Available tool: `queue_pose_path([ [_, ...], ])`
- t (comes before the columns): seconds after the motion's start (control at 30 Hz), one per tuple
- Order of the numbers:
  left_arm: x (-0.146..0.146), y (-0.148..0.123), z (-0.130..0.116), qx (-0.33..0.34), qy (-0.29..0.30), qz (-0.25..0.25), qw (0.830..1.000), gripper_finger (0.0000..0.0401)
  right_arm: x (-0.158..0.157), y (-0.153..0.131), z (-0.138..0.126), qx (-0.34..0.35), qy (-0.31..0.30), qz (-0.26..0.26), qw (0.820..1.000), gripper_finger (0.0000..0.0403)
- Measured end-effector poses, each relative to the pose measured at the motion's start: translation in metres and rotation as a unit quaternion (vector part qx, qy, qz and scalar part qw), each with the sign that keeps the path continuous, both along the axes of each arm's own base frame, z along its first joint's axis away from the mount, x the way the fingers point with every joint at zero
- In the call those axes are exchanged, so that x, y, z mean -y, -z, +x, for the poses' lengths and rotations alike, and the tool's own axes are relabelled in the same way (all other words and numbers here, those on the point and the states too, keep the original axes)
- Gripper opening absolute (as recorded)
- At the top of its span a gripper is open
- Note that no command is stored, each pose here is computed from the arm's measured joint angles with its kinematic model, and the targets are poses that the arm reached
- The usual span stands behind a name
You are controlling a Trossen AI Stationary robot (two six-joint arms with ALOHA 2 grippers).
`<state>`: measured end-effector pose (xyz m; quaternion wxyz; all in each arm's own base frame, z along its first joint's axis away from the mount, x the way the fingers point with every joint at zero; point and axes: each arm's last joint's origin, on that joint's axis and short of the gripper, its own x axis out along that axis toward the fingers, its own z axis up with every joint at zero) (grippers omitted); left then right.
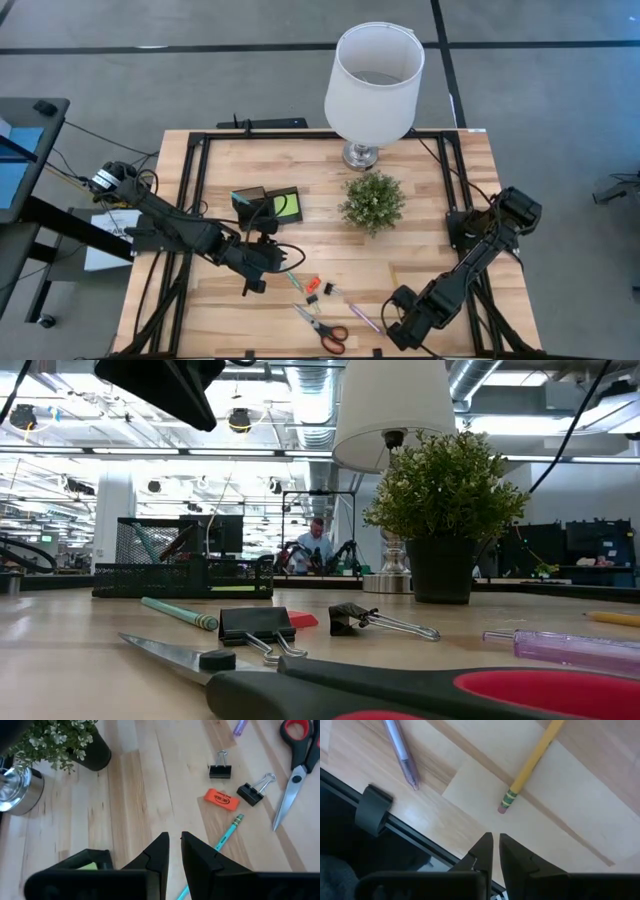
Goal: Pick and place office supplies into organizer
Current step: Put the yellow pencil into the black desk organizer
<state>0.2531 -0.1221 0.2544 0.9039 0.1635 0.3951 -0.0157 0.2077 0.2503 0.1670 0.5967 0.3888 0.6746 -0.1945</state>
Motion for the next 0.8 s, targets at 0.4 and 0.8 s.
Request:
queue_pose_path([
  [0.4,0.0,-0.0002,0.0001,0.001,-0.003,-0.003,1.0,0.0045,0.0032,0.0003,0.0035,0.017,0.02,-0.019,0.999,0.0022],
  [0.8,0.0,-0.0002,0.0001,0.0,0.002,0.001,1.0,0.0045,0.0042,0.0014,-0.0021,-0.016,0.112,-0.039,0.993,0.0022],
])
